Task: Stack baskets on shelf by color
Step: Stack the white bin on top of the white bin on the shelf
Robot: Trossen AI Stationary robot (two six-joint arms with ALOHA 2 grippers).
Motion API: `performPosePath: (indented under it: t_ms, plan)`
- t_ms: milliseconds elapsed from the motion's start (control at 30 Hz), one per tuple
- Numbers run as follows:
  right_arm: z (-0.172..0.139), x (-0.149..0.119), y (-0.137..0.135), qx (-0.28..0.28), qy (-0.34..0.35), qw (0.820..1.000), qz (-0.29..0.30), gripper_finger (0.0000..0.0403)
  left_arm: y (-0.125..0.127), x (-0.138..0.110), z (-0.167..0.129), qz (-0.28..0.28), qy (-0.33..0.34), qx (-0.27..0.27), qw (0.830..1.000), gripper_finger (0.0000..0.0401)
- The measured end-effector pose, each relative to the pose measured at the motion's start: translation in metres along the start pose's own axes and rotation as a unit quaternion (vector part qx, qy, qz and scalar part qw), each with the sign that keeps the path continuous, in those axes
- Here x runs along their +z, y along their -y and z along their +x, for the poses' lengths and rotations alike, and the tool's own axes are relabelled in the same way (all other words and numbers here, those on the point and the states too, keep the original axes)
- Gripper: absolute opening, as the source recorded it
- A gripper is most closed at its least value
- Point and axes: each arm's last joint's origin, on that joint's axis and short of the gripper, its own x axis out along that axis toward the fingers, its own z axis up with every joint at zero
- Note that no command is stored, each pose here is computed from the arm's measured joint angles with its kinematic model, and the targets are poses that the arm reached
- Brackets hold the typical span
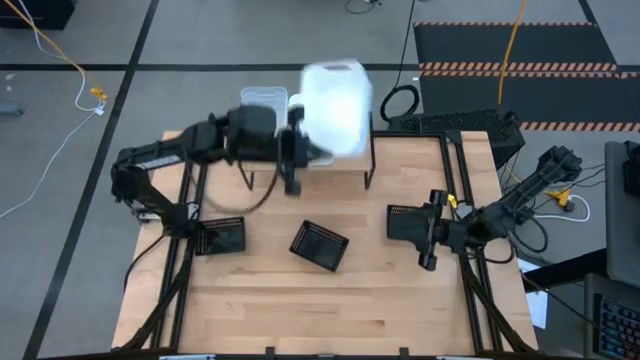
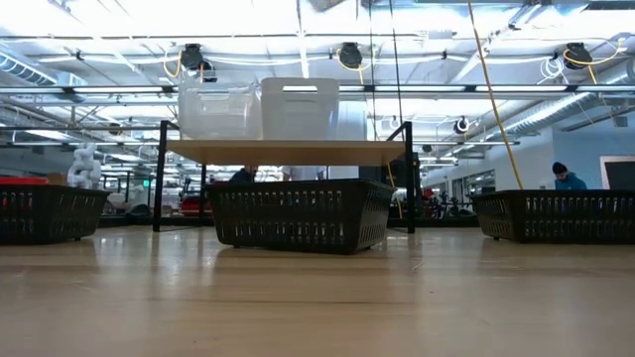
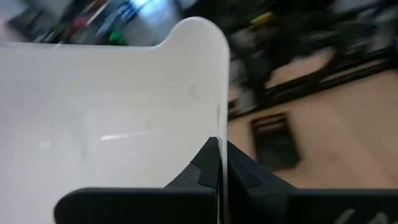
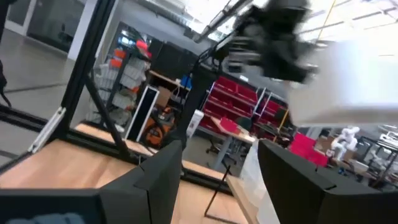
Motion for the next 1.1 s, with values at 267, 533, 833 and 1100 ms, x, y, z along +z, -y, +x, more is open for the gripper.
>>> performPosePath:
  t_ms: [267, 533, 833, 1100]
  plan:
    - [0.001, -0.004, -0.001, 0.003, -0.015, 1.0, 0.0, 0.0205, -0.054, -0.047, 0.002, -0.044, -0.096, 0.064, 0.992, 0.0002]
    - [0.003, -0.005, 0.002, -0.007, -0.018, 1.0, 0.008, 0.0205, -0.072, -0.076, 0.023, -0.06, -0.137, 0.039, 0.988, 0.0002]
    - [0.003, -0.013, 0.0, -0.007, -0.055, 0.998, 0.009, 0.0205, -0.069, -0.1, 0.048, -0.067, -0.198, 0.001, 0.978, 0.0002]
    - [0.003, -0.016, -0.001, -0.002, -0.065, 0.998, 0.024, 0.0205, -0.064, -0.106, 0.045, -0.075, -0.232, -0.02, 0.97, 0.0003]
